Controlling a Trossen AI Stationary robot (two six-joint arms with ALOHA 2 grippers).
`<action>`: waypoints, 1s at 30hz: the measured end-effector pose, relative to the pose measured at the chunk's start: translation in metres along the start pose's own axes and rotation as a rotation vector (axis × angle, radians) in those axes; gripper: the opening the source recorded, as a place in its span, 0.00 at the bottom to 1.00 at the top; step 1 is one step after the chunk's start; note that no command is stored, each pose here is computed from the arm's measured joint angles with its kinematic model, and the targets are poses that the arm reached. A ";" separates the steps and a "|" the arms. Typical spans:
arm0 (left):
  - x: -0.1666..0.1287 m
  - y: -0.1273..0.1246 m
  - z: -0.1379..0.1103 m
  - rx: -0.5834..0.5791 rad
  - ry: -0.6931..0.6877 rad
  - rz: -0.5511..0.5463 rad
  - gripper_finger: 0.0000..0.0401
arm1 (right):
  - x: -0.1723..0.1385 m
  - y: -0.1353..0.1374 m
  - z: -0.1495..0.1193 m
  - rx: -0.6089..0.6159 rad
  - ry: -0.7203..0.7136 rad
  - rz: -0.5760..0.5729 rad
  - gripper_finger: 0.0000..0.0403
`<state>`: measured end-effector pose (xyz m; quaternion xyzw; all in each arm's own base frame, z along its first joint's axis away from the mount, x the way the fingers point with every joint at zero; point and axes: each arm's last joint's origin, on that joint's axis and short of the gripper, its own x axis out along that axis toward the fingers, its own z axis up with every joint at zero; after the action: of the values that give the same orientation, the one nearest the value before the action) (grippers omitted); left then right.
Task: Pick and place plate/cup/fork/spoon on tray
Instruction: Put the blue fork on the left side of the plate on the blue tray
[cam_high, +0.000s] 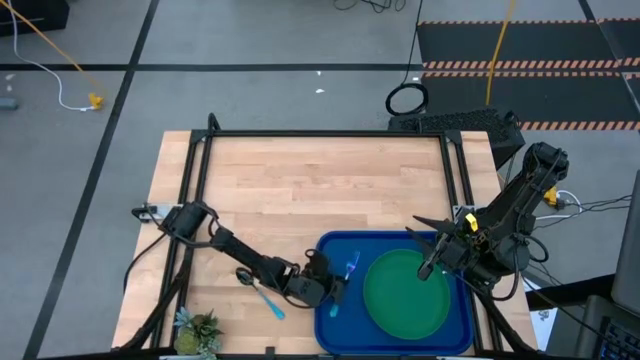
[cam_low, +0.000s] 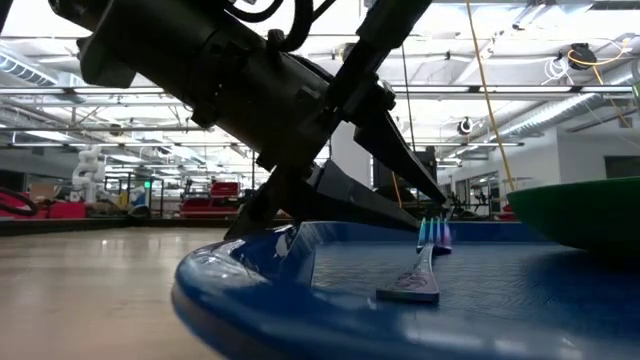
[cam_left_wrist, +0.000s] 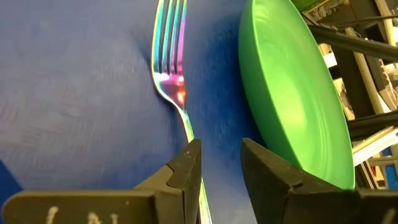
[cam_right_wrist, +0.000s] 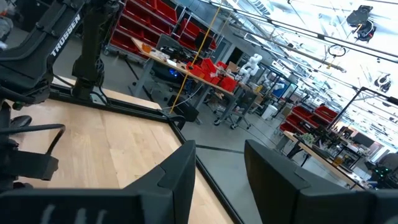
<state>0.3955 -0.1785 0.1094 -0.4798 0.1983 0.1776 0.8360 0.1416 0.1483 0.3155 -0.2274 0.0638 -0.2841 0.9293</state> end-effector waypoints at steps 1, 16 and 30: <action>-0.001 0.000 -0.001 0.002 0.002 -0.001 0.28 | 0.000 0.000 0.000 0.000 0.000 0.000 0.32; -0.037 -0.065 0.033 0.283 0.066 0.092 0.28 | 0.000 0.000 0.000 0.001 0.001 -0.001 0.32; -0.030 -0.071 -0.001 0.754 0.386 0.126 0.28 | 0.000 0.000 0.000 -0.012 0.001 -0.001 0.32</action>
<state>0.4040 -0.2164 0.1760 -0.1519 0.4311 0.0506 0.8880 0.1416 0.1483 0.3154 -0.2328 0.0658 -0.2840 0.9278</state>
